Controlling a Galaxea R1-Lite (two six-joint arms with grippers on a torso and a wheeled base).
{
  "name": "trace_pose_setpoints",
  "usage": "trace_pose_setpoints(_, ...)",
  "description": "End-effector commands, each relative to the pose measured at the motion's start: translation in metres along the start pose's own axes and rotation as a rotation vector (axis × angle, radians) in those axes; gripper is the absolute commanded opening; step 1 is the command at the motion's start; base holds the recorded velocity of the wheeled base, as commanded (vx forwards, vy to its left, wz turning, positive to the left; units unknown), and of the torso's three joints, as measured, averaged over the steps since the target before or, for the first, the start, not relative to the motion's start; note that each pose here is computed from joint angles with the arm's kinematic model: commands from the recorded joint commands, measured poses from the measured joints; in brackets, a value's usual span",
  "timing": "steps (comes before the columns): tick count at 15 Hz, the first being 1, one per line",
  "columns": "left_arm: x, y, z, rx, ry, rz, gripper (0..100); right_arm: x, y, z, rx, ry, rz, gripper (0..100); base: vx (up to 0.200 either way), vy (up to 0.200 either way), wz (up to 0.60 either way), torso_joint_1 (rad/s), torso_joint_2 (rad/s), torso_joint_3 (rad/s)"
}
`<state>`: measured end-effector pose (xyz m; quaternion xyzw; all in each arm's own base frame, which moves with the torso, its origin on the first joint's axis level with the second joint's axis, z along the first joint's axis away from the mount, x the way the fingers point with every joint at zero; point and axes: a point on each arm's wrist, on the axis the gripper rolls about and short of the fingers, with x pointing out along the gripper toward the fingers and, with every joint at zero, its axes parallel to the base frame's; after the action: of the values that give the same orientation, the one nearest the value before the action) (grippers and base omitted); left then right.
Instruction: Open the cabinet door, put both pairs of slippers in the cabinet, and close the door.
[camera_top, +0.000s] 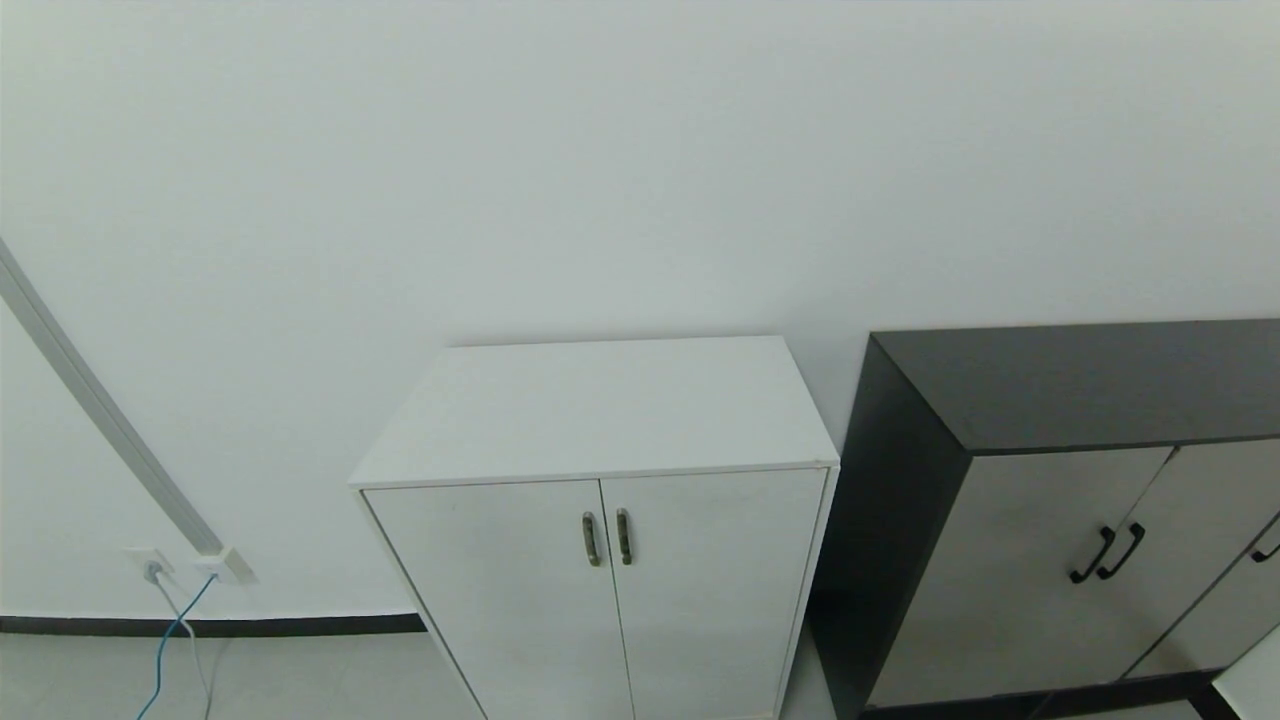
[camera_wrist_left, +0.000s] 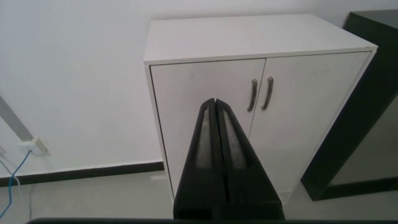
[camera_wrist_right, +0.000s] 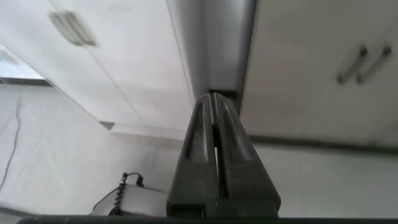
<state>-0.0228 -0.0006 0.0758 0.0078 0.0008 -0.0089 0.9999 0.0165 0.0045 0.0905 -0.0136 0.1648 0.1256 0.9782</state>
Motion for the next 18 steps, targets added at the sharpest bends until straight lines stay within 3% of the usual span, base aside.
trace_pose_setpoints(1, 0.000, 0.000, 0.000, 0.000, 0.000, -0.001, 0, -0.013, 0.001, -0.014, -0.075, -0.052, 0.025, 0, 0.000, 0.000, 0.00, 0.000, 0.00, 0.000)
trace_pose_setpoints(5, 0.000, 0.000, 0.000, 0.000, 0.000, -0.001, 0, -0.014, 0.000, -0.014, -0.076, -0.054, 0.001, 0, 0.000, 0.000, 0.00, 0.000, 0.00, 0.000)
trace_pose_setpoints(6, 0.000, 0.000, 0.000, 0.000, 0.000, -0.001, 0, -0.012, -0.001, -0.013, -0.055, -0.025, -0.104, 0, 0.000, 0.000, 0.00, 0.000, 0.00, 0.000)
trace_pose_setpoints(9, 0.000, 0.000, 0.000, 0.000, 0.000, -0.001, 0, -0.013, -0.001, -0.014, -0.010, -0.035, -0.243, 0, 0.000, 0.000, 0.00, 0.000, 0.00, 0.000)
trace_pose_setpoints(15, 0.000, 0.000, 0.000, 0.000, 0.000, -0.001, 0, -0.020, 0.001, -0.020, 0.005, -0.142, -0.225, 0, 0.000, 0.000, 0.00, 0.000, 0.00, 0.000)
trace_pose_setpoints(16, 0.000, 0.000, 0.000, 0.000, 0.000, -0.001, 0, -0.025, 0.002, -0.022, -0.002, -0.206, -0.175, 0, 0.000, 0.000, 0.00, 0.000, 0.00, 0.000)
trace_pose_setpoints(18, 0.000, 0.000, 0.000, 0.000, 0.000, -0.001, 0, -0.026, 0.001, -0.023, 0.026, -0.232, -0.156, 0, 0.000, 0.000, 0.00, 0.000, 0.00, 0.000)
